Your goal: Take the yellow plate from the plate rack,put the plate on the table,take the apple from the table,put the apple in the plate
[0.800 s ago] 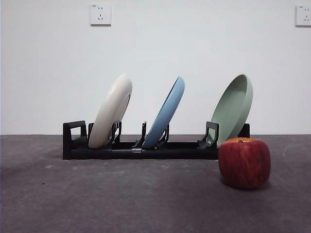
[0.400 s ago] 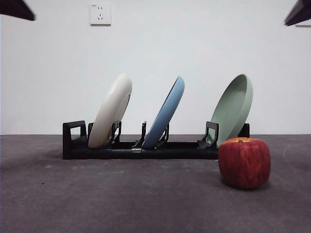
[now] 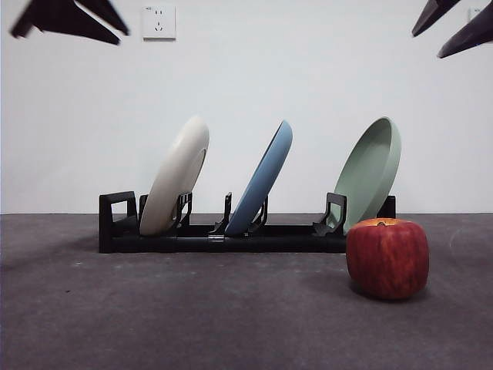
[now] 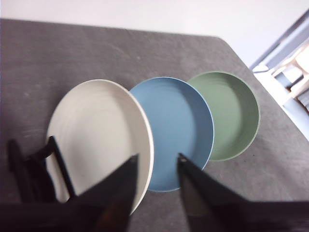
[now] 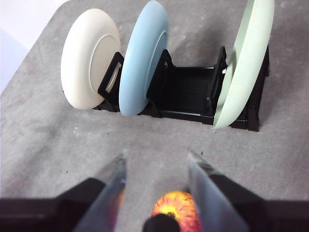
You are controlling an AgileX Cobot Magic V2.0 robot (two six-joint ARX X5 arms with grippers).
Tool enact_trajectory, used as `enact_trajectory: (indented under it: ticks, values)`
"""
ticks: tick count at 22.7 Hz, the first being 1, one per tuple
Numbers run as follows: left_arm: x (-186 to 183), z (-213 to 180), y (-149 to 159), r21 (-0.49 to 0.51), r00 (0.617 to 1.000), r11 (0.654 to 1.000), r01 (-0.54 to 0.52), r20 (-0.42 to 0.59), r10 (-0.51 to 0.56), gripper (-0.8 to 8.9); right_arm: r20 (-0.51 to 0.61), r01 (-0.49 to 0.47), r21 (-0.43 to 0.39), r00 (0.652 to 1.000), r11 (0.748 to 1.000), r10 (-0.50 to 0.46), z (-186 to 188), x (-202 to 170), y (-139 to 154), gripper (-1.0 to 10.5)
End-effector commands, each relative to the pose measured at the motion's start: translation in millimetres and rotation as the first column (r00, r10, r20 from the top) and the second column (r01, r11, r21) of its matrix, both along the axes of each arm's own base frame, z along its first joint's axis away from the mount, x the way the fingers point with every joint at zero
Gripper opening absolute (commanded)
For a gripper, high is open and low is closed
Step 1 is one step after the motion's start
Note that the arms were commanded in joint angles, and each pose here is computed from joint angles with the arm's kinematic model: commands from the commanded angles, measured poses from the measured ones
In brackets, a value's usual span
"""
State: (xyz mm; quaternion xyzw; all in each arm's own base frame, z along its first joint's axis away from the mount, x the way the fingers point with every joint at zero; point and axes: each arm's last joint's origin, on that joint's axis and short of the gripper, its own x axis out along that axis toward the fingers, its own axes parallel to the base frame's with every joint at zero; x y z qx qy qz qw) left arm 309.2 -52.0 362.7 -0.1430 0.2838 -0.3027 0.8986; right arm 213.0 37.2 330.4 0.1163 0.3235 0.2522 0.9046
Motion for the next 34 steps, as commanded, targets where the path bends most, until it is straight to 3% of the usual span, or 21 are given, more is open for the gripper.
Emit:
enact_trajectory:
  ticks: [1, 10, 24, 25, 29, 34]
  values:
    - [19.4, -1.4, -13.8, 0.009, 0.999, 0.999, 0.044, -0.031, -0.044, 2.90, 0.008, -0.010, -0.007, 1.000, 1.000, 0.010, 0.6, 1.3, 0.8, 2.3]
    - [63.0, -38.0, -68.6, 0.140, 0.991, 0.988, 0.063, -0.126, -0.045, 2.83, 0.008, -0.009, -0.007, 1.000, 1.000, 0.009, 0.6, 1.3, 0.7, 2.3]
    - [82.4, -72.9, -81.4, 0.173, 0.983, 0.982, 0.071, -0.178, -0.039, 2.78, 0.007, -0.008, -0.007, 1.000, 1.000, 0.008, 0.6, 1.3, 0.6, 2.3]
    - [83.0, -72.1, -81.7, 0.168, 0.985, 0.983, 0.071, -0.168, -0.043, 2.67, 0.007, -0.006, -0.009, 1.000, 1.000, 0.006, 0.6, 1.3, 0.6, 2.3]
    - [82.9, -71.5, -81.8, 0.165, 0.985, 0.983, 0.076, -0.165, -0.049, 0.00, 0.007, -0.003, -0.011, 1.000, 1.000, 0.004, 0.5, 1.3, 0.5, 2.2]
    - [78.1, -57.1, -84.9, 0.174, 0.985, 0.980, 0.097, -0.158, -0.070, -0.09, 0.008, -0.003, -0.011, 1.000, 1.000, 0.004, 0.6, 1.3, 0.5, 2.2]
